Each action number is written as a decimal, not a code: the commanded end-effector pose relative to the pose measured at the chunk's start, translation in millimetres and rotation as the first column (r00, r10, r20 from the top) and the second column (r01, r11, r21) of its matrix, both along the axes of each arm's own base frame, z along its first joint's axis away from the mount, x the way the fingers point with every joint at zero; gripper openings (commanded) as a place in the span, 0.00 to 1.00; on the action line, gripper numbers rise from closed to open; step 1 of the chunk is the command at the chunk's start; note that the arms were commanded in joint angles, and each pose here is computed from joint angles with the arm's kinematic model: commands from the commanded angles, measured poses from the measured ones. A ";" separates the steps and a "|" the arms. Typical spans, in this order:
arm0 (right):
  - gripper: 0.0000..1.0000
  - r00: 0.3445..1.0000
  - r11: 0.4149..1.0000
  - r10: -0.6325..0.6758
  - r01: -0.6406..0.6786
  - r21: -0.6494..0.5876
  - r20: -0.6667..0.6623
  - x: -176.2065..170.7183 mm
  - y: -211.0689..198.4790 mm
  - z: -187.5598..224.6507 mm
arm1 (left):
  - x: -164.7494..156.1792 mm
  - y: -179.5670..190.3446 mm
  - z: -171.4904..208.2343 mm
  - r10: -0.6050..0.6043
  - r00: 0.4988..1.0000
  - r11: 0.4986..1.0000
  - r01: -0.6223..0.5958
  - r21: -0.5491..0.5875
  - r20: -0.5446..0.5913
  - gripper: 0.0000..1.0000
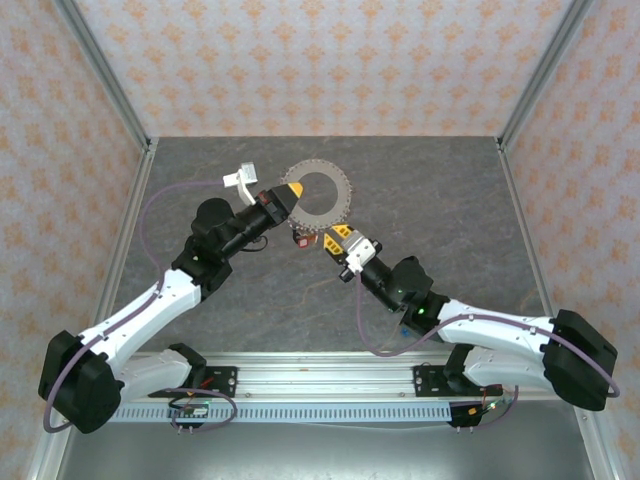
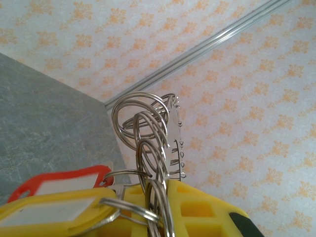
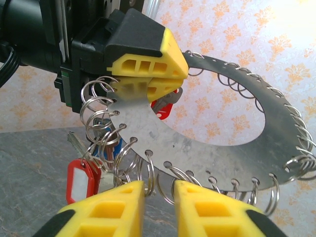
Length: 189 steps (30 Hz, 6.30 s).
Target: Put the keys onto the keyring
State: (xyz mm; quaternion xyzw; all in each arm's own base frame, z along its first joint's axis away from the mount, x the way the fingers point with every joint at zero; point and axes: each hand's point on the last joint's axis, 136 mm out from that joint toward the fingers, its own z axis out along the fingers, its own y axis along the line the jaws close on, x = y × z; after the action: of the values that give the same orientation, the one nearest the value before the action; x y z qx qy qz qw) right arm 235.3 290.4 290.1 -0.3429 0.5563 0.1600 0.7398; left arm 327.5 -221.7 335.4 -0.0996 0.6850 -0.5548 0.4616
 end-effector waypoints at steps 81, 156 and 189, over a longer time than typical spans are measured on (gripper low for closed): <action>0.00 0.913 0.973 -0.156 0.209 0.102 -0.377 51.5 8.9 13.7 | 5.4 13.2 -16.3 0.109 0.992 0.994 -0.109 0.004 -0.056 0.04; 0.00 0.817 0.990 -0.129 0.075 -0.118 -0.562 41.6 -15.8 -58.9 | -10.7 51.3 -137.3 0.276 0.884 0.954 -0.203 0.223 -0.378 0.48; 0.00 0.684 0.759 0.333 -0.603 -0.246 -0.649 -33.0 9.9 -137.3 | -33.4 -19.8 -182.0 -0.173 0.929 0.847 0.310 0.432 -0.328 0.48</action>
State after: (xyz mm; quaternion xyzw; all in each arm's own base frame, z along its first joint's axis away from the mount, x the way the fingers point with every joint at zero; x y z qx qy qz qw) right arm 207.9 298.4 147.2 -0.5213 0.7153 0.3196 0.3383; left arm 289.5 -222.4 134.5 0.0158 0.8875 -0.3570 0.2910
